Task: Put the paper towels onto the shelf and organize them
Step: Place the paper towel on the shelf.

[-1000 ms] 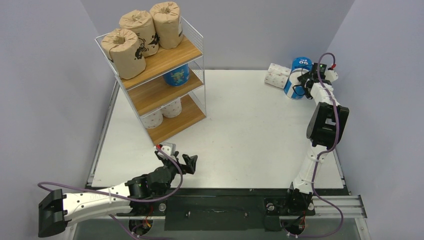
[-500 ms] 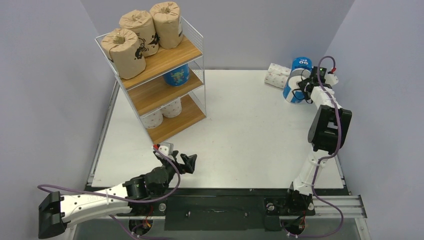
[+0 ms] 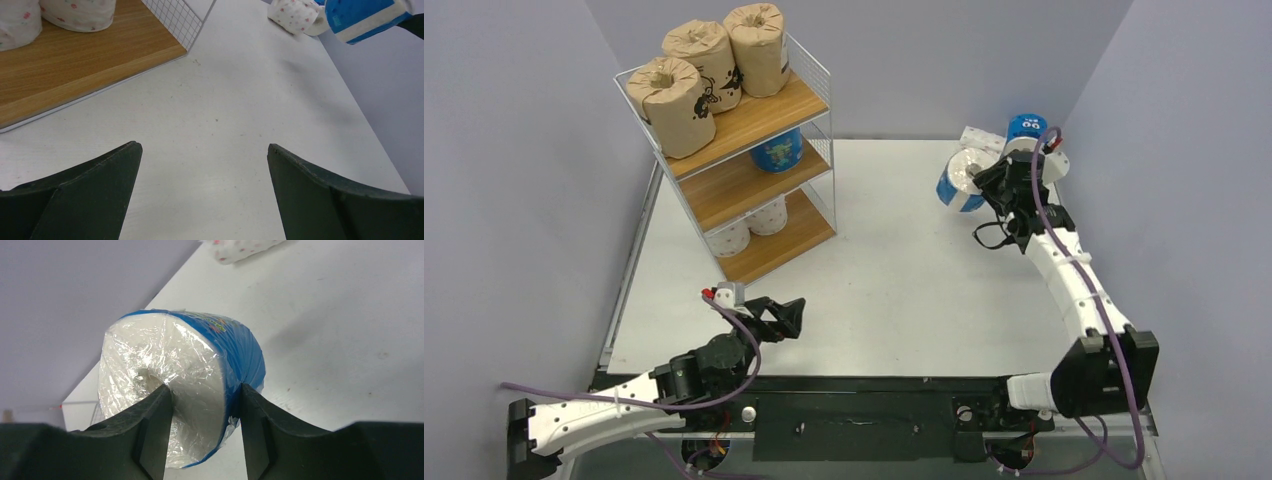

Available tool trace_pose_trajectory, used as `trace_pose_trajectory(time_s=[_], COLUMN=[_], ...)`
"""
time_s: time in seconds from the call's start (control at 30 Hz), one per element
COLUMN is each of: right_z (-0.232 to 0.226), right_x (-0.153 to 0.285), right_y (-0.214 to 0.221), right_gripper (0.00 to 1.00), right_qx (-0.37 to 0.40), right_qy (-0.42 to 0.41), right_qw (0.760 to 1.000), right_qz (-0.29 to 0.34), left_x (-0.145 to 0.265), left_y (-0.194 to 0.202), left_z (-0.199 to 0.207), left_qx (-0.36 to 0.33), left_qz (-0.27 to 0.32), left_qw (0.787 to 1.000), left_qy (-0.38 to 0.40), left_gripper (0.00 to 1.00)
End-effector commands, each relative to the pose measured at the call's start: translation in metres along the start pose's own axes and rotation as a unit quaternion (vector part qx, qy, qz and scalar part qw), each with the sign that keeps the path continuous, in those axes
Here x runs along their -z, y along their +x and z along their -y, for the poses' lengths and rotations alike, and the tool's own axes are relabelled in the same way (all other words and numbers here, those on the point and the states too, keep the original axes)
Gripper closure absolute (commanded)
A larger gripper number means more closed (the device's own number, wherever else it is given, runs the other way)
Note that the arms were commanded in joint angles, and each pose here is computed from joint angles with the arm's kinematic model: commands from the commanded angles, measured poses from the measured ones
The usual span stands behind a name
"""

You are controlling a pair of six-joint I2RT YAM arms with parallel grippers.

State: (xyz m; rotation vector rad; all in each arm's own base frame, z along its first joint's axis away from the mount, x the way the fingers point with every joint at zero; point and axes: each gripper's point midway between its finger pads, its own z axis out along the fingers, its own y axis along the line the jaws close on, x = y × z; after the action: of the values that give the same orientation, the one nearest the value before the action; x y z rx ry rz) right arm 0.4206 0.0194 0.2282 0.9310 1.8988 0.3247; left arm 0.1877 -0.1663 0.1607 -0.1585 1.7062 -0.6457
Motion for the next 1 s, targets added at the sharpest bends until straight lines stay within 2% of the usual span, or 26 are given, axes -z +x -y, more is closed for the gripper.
trace_pose_trajectory(time_s=[0.0, 0.13, 0.23, 0.4, 0.7, 0.8, 0.97], right_z=[-0.037, -0.078, -0.1, -0.155, -0.238, -0.255, -0.278], right_x=[0.054, 0.101, 0.122, 0.16, 0.188, 0.19, 0.194], right_y=[0.003, 0.036, 0.062, 0.099, 0.133, 0.14, 0.144], right_gripper=[0.71, 0.71, 0.7, 0.7, 0.7, 0.7, 0.7], right_qx=[0.026, 0.083, 0.12, 0.148, 0.151, 0.148, 0.142], right_qy=[-0.071, -0.137, -0.167, -0.244, -0.328, -0.341, -0.356], right_qw=[0.997, 0.987, 0.977, 0.953, 0.924, 0.919, 0.913], right_qz=[0.017, -0.024, -0.057, -0.098, -0.128, -0.135, -0.137], left_x=[0.004, 0.008, 0.01, 0.013, 0.01, 0.007, -0.003], left_y=[-0.032, -0.056, -0.076, -0.099, -0.119, -0.127, -0.134], left_z=[-0.002, 0.001, 0.014, 0.032, 0.041, 0.048, 0.063], left_qx=[0.024, 0.005, -0.007, -0.016, -0.056, -0.057, -0.101], left_qz=[0.035, 0.06, 0.087, 0.114, 0.141, 0.16, 0.182], left_qw=[0.999, 0.998, 0.996, 0.992, 0.988, 0.985, 0.977], left_qy=[-0.026, -0.021, 0.009, 0.042, 0.036, 0.039, 0.042], left_gripper=[0.04, 0.04, 0.04, 0.04, 0.04, 0.04, 0.04])
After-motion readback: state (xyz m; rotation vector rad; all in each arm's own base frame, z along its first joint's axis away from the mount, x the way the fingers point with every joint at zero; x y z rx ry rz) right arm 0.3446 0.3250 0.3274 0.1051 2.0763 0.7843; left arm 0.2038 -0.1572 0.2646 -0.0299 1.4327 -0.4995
